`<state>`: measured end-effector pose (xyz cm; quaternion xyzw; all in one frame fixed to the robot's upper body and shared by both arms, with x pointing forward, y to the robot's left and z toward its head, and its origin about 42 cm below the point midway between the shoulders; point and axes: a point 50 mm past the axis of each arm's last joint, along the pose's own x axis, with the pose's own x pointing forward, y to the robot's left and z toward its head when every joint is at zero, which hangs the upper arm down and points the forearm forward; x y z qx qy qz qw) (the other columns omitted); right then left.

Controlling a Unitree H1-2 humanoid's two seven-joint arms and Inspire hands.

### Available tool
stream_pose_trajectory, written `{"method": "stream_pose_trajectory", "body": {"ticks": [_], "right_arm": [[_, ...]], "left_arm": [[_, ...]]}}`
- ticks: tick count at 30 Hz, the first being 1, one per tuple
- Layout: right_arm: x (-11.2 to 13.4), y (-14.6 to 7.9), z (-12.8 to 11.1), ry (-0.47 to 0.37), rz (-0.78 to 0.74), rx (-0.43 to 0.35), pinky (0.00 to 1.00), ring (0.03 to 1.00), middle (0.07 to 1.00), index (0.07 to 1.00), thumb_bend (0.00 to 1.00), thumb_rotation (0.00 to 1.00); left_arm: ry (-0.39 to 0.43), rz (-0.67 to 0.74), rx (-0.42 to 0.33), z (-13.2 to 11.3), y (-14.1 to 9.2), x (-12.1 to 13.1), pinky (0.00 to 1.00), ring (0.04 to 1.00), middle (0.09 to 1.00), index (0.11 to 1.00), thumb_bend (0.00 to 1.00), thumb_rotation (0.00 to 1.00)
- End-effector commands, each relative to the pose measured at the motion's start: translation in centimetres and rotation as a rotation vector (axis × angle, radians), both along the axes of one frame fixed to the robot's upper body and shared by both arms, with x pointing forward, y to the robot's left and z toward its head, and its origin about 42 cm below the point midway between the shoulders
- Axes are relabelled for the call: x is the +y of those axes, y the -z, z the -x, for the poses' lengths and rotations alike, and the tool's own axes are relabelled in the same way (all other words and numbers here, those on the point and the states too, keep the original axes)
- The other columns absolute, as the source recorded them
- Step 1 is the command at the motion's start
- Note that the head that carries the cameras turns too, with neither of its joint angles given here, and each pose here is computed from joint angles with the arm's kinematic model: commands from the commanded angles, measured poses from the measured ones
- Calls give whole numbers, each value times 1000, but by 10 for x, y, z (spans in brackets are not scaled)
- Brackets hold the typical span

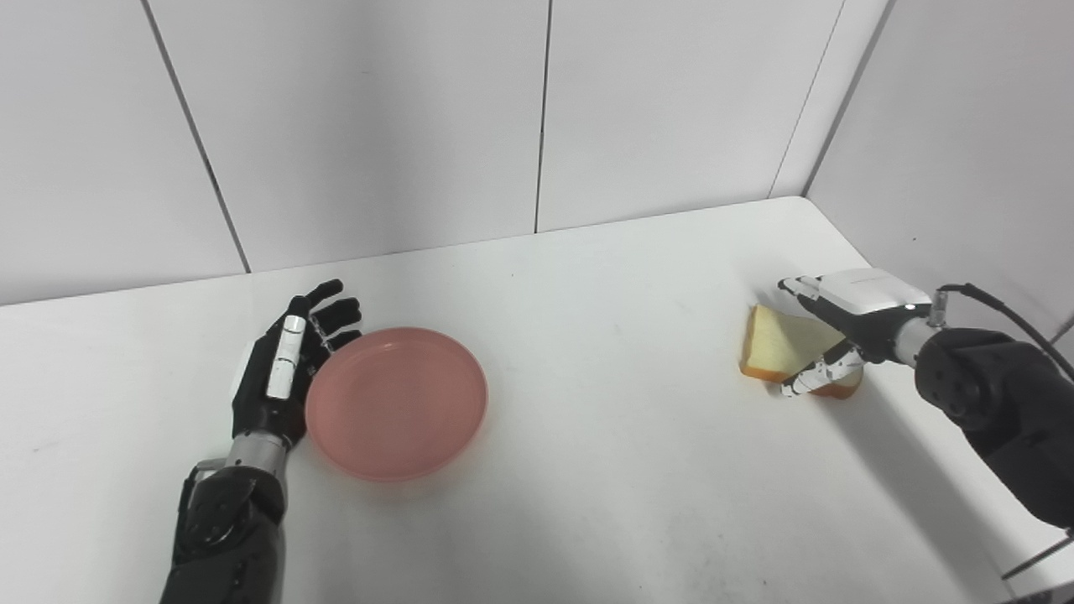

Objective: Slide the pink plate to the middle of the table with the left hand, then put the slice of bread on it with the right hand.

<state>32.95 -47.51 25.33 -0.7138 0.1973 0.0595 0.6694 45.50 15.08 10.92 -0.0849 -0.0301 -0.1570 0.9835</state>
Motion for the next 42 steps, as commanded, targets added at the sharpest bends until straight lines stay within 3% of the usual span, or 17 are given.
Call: {"method": "stream_pose_trajectory", "body": {"ticks": [1, 7, 17, 26, 32, 34, 36, 37, 39, 41, 42], "right_arm": [[-3, -24, -9, -8, 34, -83, 1000, 1000, 1000, 993, 1000, 585], [-4, -14, -14, 26, 14, -67, 1000, 1000, 1000, 979, 1000, 545], [-8, -3, -27, 26, 19, -42, 1000, 1000, 1000, 976, 1000, 564], [-11, 8, -36, 37, 19, -21, 1000, 1000, 1000, 970, 1000, 480], [-11, 13, -35, 53, -9, -10, 1000, 1000, 1000, 958, 1000, 243], [-11, 14, -33, 53, -41, -21, 1000, 963, 939, 947, 1000, 135], [-11, 15, -32, 58, -83, -35, 892, 813, 811, 910, 958, 52], [-10, 15, -32, 61, -103, -36, 663, 669, 727, 860, 909, 17], [-9, 17, -32, 63, -112, -34, 553, 587, 662, 797, 856, 5], [-7, 22, -33, 50, -80, -27, 529, 586, 643, 714, 797, 1], [-7, 24, -33, 45, -69, -23, 546, 607, 644, 606, 661, 61]], "left_arm": [[7, -4, 194, 35, 55, 3, 670, 742, 706, 719, 782, 805], [11, -9, 196, 35, 55, 4, 665, 739, 708, 725, 785, 801], [15, -8, 190, 36, 55, 4, 656, 725, 701, 712, 780, 800], [12, 5, 207, 38, 56, 2, 679, 727, 708, 725, 786, 781], [12, 0, 212, 39, 58, 3, 662, 721, 706, 723, 806, 780], [13, 4, 213, 39, 58, 3, 659, 717, 705, 723, 809, 778], [15, 8, 214, 39, 58, 4, 659, 716, 706, 723, 809, 775], [15, 10, 214, 39, 58, 4, 659, 716, 705, 720, 808, 772], [15, 12, 215, 39, 58, 4, 658, 715, 703, 721, 806, 771], [17, 7, 213, 39, 58, 3, 653, 712, 703, 724, 804, 775], [17, 7, 214, 39, 57, 2, 651, 712, 704, 725, 802, 779]]}}
